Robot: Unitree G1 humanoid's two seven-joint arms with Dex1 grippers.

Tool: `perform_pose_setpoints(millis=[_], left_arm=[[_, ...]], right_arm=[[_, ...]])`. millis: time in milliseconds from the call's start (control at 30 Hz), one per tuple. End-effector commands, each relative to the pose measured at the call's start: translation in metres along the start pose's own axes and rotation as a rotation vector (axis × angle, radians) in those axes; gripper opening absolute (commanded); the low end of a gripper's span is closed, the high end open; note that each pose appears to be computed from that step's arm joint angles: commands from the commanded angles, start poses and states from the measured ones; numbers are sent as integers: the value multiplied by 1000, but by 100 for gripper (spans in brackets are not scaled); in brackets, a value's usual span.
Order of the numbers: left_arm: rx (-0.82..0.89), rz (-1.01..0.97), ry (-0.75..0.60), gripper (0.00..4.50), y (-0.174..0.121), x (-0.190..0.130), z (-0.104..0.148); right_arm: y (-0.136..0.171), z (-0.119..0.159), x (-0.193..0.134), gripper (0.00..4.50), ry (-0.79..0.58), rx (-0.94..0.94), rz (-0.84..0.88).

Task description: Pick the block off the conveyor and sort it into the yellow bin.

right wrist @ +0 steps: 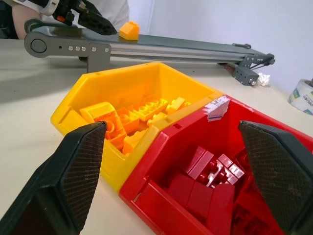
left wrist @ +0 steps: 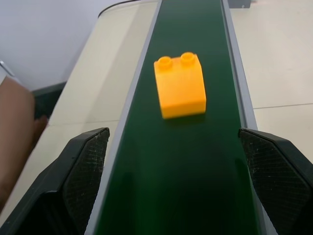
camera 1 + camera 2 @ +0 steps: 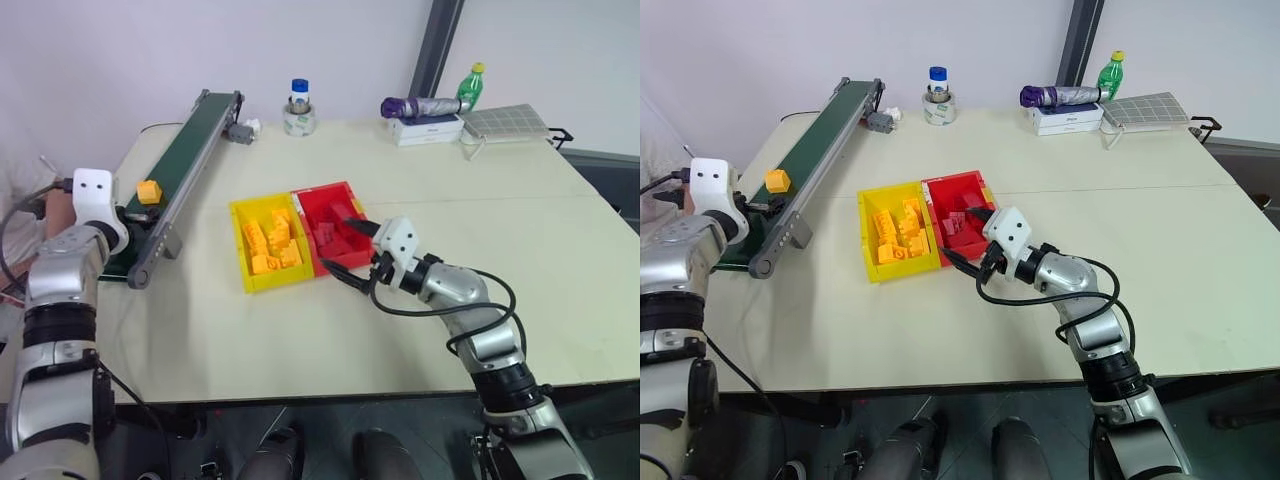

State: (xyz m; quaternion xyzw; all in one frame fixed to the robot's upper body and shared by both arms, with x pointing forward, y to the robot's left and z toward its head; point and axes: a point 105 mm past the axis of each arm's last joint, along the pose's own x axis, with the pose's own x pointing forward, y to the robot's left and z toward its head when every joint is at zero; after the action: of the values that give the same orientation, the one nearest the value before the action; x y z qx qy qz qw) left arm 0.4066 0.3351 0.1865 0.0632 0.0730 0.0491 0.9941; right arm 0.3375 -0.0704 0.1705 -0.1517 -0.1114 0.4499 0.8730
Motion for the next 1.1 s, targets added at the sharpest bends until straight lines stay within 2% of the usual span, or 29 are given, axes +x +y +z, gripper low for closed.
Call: perform_pose_setpoints(millis=[33, 233, 267, 333, 500, 633, 767, 900, 1100], left_arm=[[-38, -1, -66, 444, 3, -1, 16], [-90, -9, -54, 444, 0, 0, 9], [-97, 0, -49, 421, 1, 0, 7], [-113, 15, -46, 368, 3, -1, 3], [-177, 50, -72, 122, 10, -4, 3], [-206, 29, -103, 128, 6, -7, 10], [-271, -200, -211, 128, -49, -16, 43], [-297, -373, -160, 128, -104, -26, 41], [-338, -492, -143, 128, -172, -35, 35]], right_arm=[[-2, 15, -1, 450, -47, -38, -13], [-1, 16, -1, 450, -46, -40, -9], [-1, 16, -1, 450, -46, -41, -9], [-1, 16, -1, 450, -45, -42, -8], [-1, 15, -2, 450, -42, -42, -4], [-1, 15, -2, 450, -40, -42, -3], [-1, 15, -2, 450, -41, -40, -2], [-1, 15, -1, 450, -42, -39, -1], [0, 15, -2, 450, -39, -37, -11]])
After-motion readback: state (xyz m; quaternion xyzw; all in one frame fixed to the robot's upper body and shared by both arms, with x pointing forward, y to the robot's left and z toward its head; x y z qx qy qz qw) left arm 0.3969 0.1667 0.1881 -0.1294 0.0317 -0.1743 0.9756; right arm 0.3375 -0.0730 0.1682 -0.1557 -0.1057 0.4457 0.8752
